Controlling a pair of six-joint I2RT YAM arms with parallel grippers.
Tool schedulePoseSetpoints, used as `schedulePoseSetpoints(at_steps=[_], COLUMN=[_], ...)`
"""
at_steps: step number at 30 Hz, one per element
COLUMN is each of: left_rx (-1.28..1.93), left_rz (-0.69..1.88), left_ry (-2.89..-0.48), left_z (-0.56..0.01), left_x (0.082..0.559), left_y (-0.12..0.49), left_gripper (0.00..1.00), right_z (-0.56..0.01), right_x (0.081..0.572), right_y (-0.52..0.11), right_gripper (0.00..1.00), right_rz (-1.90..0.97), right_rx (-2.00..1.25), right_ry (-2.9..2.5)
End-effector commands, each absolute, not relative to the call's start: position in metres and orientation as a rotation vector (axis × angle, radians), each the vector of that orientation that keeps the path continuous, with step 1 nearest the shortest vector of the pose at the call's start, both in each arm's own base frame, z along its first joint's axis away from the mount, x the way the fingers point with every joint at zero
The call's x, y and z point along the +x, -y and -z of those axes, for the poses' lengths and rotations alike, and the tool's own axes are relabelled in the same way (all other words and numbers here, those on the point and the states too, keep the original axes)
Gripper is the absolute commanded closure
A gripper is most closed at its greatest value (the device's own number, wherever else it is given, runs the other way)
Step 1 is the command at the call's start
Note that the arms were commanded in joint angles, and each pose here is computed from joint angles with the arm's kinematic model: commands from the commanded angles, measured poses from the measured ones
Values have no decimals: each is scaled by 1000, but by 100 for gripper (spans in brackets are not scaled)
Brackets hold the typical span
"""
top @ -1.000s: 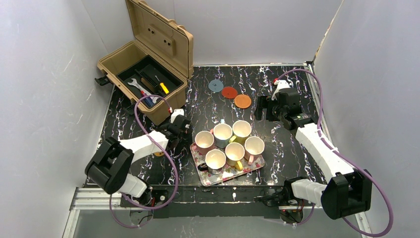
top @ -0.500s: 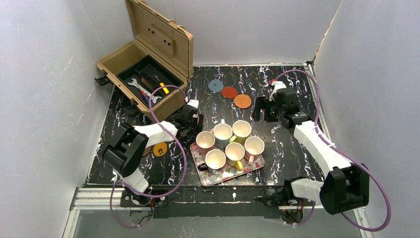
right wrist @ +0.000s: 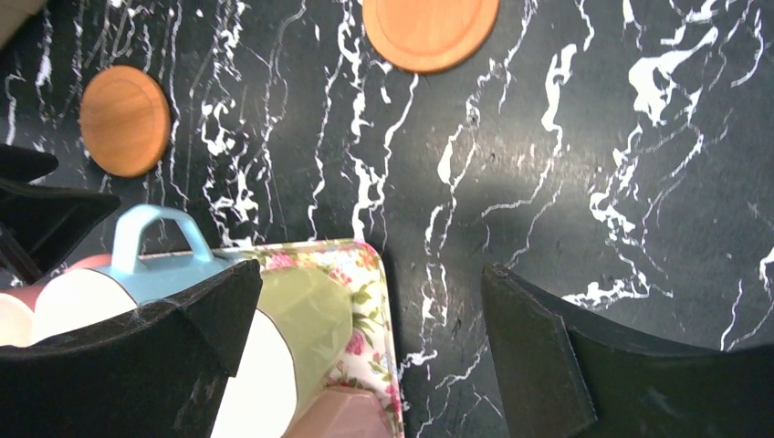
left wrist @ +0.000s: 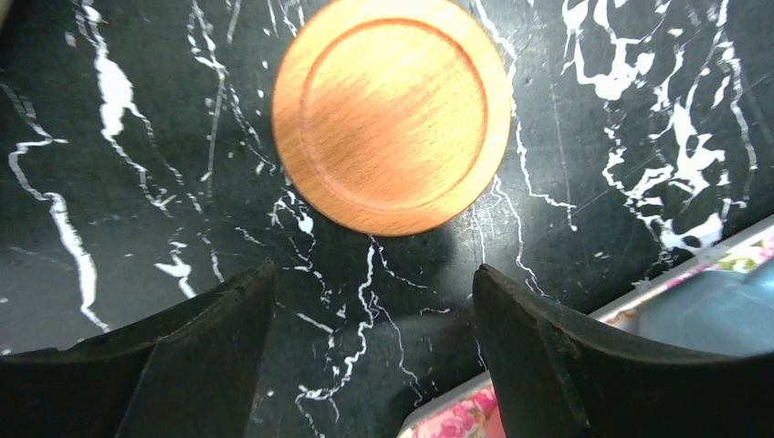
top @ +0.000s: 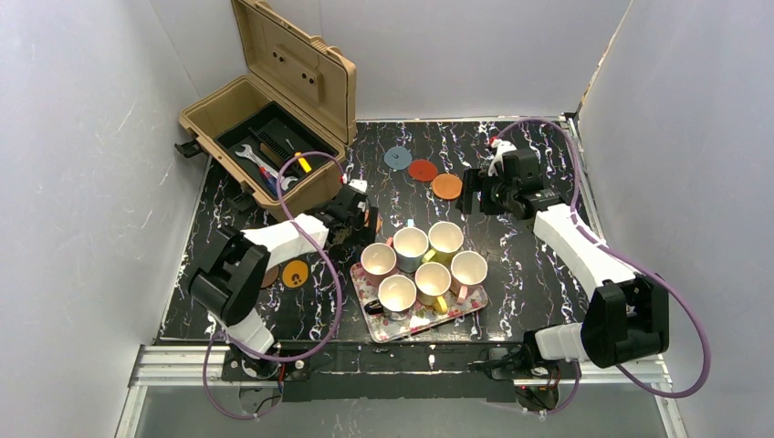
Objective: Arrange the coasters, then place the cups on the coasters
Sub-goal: Move the coaster to the center of the board.
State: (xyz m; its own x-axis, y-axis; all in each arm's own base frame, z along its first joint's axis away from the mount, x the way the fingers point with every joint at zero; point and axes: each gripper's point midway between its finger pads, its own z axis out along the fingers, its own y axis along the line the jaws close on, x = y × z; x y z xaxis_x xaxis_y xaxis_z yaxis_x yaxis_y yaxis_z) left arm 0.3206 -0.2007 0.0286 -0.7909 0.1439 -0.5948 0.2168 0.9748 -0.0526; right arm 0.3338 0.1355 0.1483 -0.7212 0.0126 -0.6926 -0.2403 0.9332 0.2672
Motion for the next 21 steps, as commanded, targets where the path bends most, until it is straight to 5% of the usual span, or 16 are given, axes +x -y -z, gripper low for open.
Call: schedulePoseSetpoints(at_steps=[1, 21], left_rx=[187, 69], left_rz=[148, 424], left_ry=[-2445, -2127], left_z=[-84, -275], left_x=[328, 354], left_y=[192, 145], left_gripper=[23, 9], right_z=[-177, -182], right_x=[349, 368], right_y=[-149, -221], right_gripper=[2, 6], right_rz=[-484, -456], right_rx=[-194, -345], right_ry=[-2286, -2377])
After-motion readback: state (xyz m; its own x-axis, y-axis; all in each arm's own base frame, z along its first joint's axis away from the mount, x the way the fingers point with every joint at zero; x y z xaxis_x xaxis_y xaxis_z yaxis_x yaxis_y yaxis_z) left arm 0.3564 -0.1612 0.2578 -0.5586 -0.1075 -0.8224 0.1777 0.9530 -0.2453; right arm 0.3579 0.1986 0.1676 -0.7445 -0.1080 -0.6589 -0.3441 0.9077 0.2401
